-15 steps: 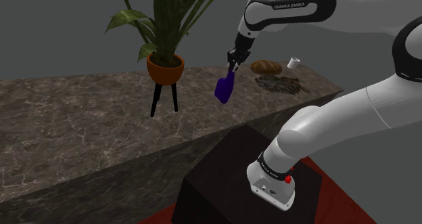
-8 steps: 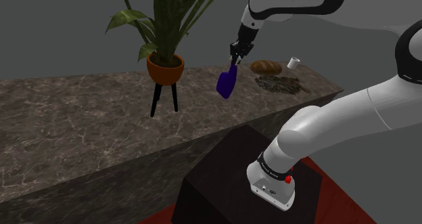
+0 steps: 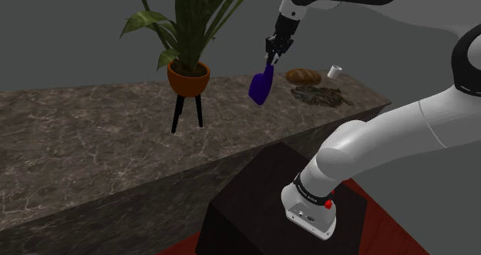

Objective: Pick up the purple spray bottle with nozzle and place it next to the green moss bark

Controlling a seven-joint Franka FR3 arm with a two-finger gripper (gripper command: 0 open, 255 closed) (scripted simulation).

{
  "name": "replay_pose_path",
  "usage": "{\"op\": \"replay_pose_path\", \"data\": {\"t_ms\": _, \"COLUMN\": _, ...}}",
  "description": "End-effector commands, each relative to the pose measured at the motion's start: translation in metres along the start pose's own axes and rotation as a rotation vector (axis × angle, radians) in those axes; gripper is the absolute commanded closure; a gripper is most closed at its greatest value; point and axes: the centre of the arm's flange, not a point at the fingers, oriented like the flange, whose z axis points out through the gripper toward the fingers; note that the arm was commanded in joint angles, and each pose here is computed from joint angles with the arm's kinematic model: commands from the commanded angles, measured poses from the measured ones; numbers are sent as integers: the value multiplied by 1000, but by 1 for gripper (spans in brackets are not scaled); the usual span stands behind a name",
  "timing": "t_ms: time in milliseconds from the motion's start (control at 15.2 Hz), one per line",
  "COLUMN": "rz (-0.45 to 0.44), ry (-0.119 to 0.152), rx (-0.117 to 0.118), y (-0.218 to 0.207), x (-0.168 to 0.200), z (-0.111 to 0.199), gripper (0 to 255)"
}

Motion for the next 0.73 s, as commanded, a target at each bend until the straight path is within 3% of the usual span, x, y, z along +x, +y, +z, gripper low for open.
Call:
{"op": "replay_pose_path", "data": {"t_ms": 0, "rz": 0, "ry": 0, "rx": 0, "y": 1, "x": 0, "z": -10, "gripper": 255}}
{"op": "replay_pose_path", "data": {"t_ms": 660, "rz": 0, "ry": 0, "rx": 0, "y": 1, "x": 2, "z": -63, "gripper": 255}}
